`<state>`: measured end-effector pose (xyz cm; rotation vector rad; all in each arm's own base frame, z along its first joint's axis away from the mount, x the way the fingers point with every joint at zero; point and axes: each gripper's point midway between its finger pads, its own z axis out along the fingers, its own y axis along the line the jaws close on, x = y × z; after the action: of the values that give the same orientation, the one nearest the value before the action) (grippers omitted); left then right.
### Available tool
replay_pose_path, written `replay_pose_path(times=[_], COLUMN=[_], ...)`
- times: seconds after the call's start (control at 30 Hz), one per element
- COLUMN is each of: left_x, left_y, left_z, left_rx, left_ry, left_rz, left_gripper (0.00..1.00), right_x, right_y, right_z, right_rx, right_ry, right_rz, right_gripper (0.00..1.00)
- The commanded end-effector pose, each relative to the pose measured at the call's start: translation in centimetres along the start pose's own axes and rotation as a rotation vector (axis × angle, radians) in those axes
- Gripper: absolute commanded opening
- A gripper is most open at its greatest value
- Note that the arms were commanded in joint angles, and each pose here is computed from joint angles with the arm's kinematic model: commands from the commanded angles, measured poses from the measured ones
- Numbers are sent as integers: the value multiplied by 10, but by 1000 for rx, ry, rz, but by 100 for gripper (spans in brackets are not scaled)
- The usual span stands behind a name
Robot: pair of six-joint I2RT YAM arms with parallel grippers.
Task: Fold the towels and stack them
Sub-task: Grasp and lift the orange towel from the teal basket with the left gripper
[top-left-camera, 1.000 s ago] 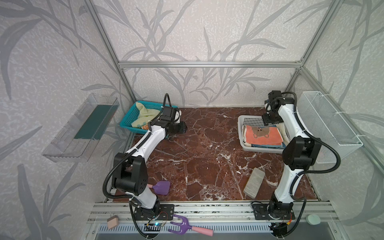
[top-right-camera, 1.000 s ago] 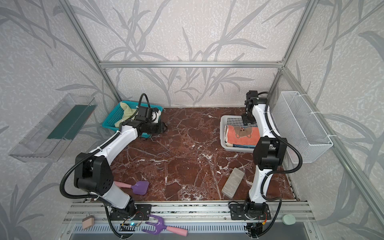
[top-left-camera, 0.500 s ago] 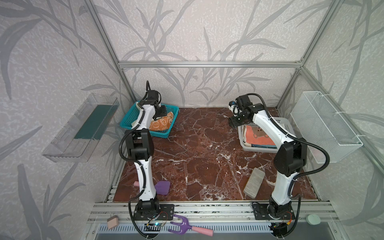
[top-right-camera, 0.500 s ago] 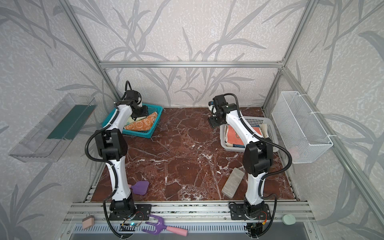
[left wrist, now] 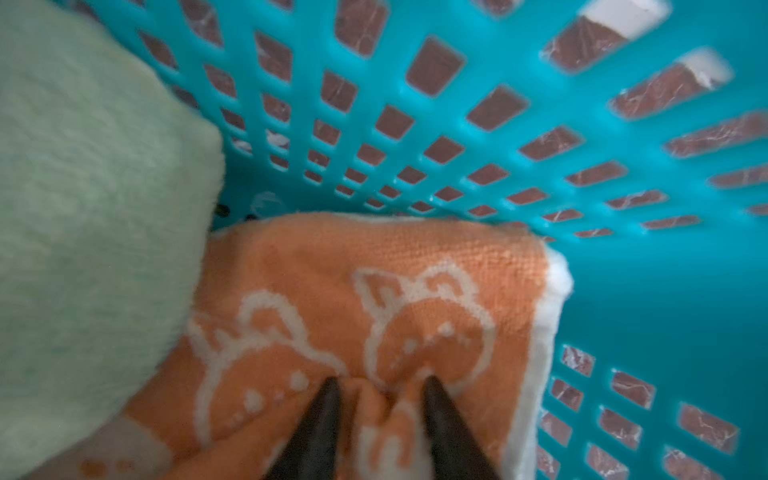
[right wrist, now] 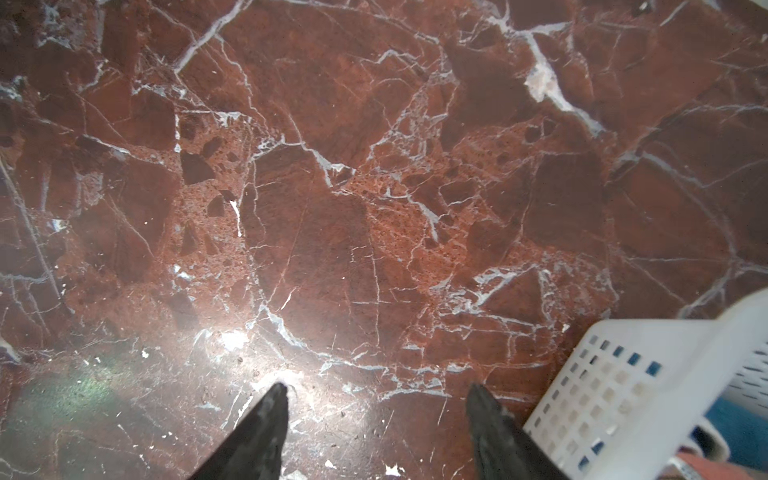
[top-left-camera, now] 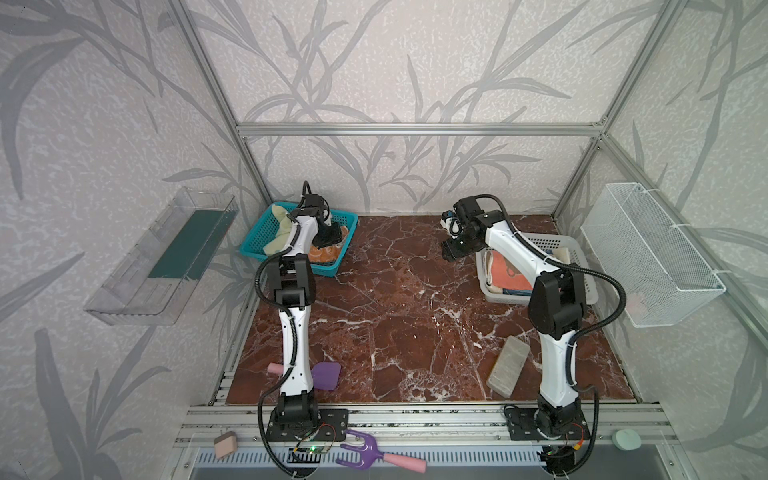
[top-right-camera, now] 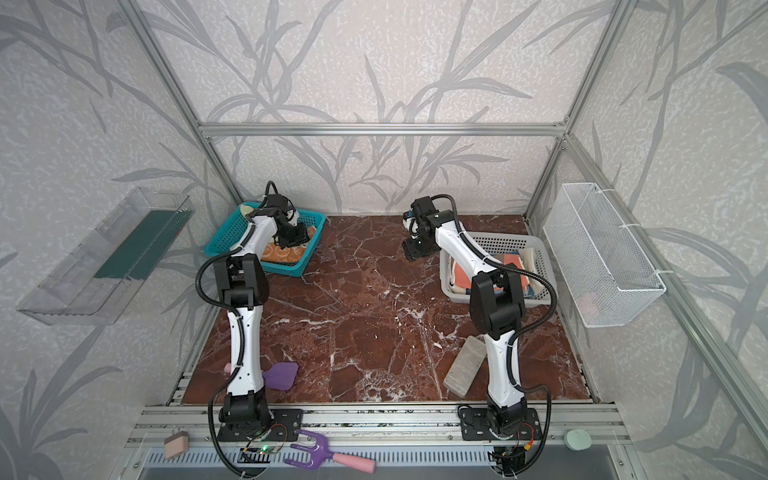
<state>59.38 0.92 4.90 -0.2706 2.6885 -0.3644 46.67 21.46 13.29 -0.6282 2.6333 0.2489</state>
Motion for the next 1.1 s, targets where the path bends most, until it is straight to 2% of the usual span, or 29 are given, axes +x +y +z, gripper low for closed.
replay_pose_path(times=[0.0,0.07,0.2,0.37,0.47,0.6,0.67,0.73,0.8,0.9,0.97,1.03,1.07], left_x=[-10,-22,-48,-55,-46,-3,21,35,47,63,71,76,78], left_y=[-21,-28,-48,-83,-124,-218,-253,-275,-288,-300,-298,-284,-273], left_z=[-45,-80,-172,-287,-355,-433,-458,-472,-471,-444,-407,-358,-329], left_rx=[37,35,20,60,157,311,409,540,647,775,839,844,833], left_ry=[-29,-88,-258,-463,-589,-725,-758,-755,-717,-621,-538,-458,-416], left_rz=[32,61,124,175,226,480,540,518,482,427,370,283,223], left_gripper=[0,0,0,0,0,0,0,0,0,0,0,10,25], right_x=[-13,-14,-12,-9,-6,0,5,11,19,34,45,56,62], right_y=[8,8,12,26,32,38,41,44,47,50,50,50,50], right_z=[-24,-33,-51,-81,-100,-136,-151,-166,-178,-188,-186,-176,-167], right_rx=[-9,-5,-12,-79,-106,-128,-137,-146,-155,-165,-168,-166,-170], right_ry=[-52,-69,-110,-189,-239,-335,-371,-395,-411,-409,-383,-339,-307], right_rz=[-6,-6,6,42,63,82,89,94,99,107,114,126,137], right_gripper=[68,68,68,67,68,67,67,67,68,68,69,69,69])
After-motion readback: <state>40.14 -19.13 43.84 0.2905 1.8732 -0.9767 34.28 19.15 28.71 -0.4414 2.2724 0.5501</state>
